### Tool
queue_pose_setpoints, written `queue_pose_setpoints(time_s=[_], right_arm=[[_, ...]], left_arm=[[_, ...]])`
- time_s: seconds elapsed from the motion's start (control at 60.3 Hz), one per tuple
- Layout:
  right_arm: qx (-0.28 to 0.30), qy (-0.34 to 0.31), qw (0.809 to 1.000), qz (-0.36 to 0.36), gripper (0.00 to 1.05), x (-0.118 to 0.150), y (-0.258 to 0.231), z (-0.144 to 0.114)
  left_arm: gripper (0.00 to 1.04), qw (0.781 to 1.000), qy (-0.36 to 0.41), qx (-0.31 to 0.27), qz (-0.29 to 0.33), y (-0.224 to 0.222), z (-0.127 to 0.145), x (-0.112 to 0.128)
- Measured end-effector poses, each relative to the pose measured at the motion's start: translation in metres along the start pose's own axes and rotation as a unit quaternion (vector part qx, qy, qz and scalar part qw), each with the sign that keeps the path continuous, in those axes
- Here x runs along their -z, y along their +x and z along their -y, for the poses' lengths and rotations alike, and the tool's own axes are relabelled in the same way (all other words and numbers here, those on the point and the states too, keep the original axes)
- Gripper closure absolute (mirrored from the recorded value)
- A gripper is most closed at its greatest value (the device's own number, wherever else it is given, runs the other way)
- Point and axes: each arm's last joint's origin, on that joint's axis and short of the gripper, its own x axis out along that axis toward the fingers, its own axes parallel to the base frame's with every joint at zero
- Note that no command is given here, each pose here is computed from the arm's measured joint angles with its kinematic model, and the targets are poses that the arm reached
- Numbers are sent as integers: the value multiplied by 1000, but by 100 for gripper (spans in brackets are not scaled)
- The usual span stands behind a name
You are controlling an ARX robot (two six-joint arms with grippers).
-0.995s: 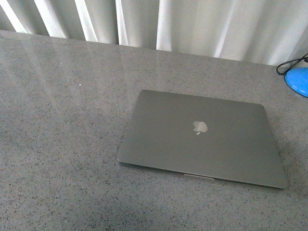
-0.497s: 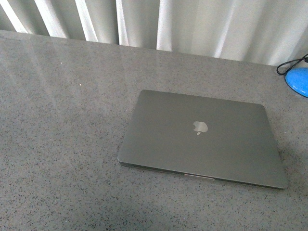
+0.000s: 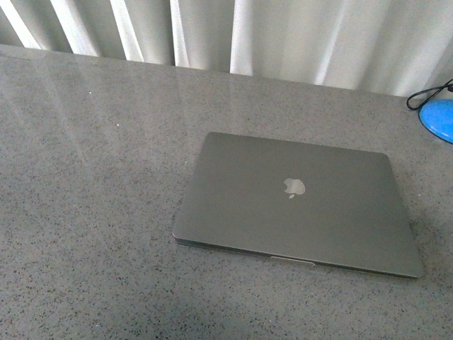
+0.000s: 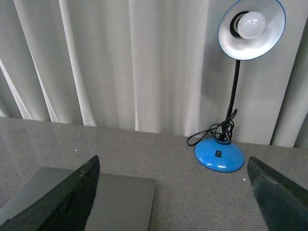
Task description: Close laptop
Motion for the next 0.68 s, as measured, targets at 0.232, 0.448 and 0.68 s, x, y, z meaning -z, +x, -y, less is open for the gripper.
queue_pose_setpoints(time_s=[0.232,0.448,0.68], right_arm=[[0,0,1000,0,10,0,0,0],[0,0,1000,0,10,0,0,0],[0,0,1000,0,10,0,0,0]], left_arm=[[7,1000,1,0,0,0,0,0],[7,1000,1,0,0,0,0,0],[7,1000,1,0,0,0,0,0]])
